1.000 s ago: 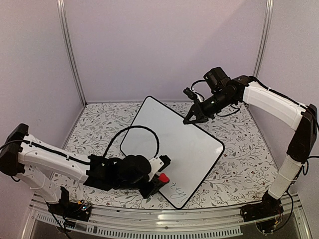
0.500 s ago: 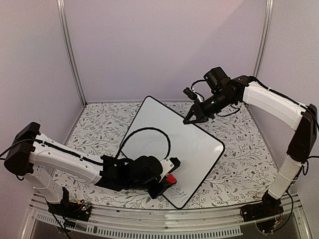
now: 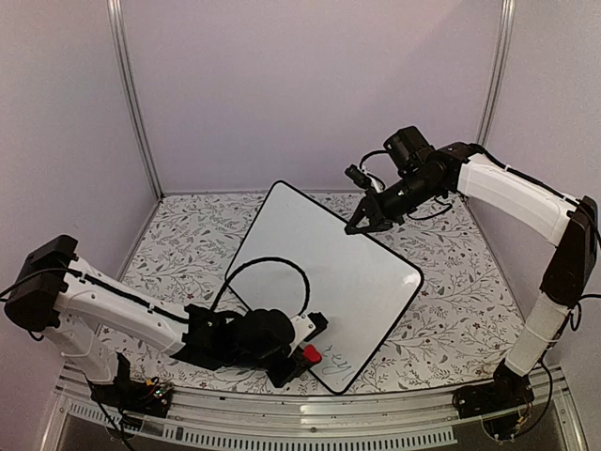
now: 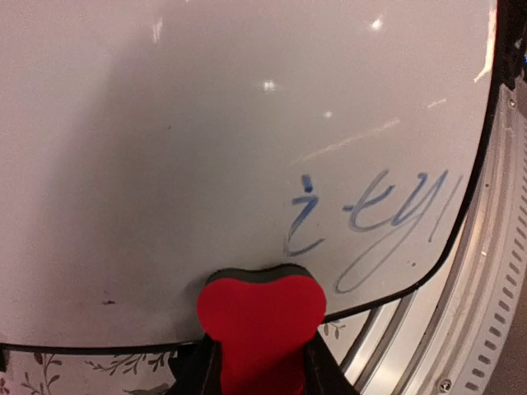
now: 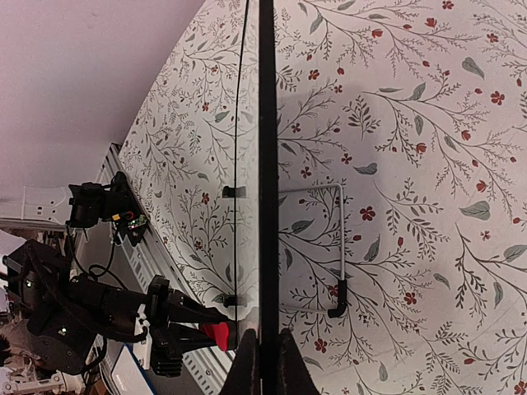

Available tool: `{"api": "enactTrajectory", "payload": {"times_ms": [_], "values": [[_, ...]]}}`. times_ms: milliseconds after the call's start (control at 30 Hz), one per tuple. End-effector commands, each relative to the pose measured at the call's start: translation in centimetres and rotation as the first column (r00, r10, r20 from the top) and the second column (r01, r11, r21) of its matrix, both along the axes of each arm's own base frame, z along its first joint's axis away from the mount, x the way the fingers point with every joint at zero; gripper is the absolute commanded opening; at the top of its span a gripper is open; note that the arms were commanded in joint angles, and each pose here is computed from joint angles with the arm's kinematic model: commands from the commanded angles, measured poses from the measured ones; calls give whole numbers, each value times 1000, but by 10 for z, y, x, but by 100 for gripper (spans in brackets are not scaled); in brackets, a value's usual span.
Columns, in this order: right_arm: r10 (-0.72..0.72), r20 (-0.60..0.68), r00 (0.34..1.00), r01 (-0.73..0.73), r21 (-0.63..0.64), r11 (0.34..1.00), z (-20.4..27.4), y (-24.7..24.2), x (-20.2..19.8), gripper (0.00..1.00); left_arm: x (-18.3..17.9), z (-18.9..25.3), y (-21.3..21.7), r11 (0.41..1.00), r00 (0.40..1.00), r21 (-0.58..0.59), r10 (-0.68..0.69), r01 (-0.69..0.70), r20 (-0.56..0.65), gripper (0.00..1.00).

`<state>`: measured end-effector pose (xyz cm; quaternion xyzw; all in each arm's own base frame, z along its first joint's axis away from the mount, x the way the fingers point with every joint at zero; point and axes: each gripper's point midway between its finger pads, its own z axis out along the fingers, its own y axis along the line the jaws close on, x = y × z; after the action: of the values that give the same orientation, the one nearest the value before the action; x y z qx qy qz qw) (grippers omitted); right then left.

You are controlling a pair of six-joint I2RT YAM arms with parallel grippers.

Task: Erase the whiteboard
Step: Erase the center of the whiteboard.

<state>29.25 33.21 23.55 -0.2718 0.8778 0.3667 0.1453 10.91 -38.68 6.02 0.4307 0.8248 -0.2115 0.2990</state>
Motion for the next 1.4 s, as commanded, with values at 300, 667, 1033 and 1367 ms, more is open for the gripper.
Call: {"api": "enactTrajectory", "payload": {"times_ms": [300, 667, 1033, 1367], "values": [[60, -82, 995, -64, -46, 997, -23, 8, -21, 0, 5, 4, 18, 998, 999, 41, 38, -39, 26, 0], [61, -81, 995, -65, -44, 997, -23, 8, -21, 0, 21, 57, -21, 998, 990, -65, 23, -14, 136, 0], [61, -82, 995, -64, -44, 997, -23, 8, -21, 0, 11, 16, -30, 1000, 998, 4, -19, 19, 64, 0], [62, -88, 994, -66, -45, 997, -25, 9, -21, 0, -5, -14, -10, 997, 1000, 70, -11, 10, 10, 0]]}}
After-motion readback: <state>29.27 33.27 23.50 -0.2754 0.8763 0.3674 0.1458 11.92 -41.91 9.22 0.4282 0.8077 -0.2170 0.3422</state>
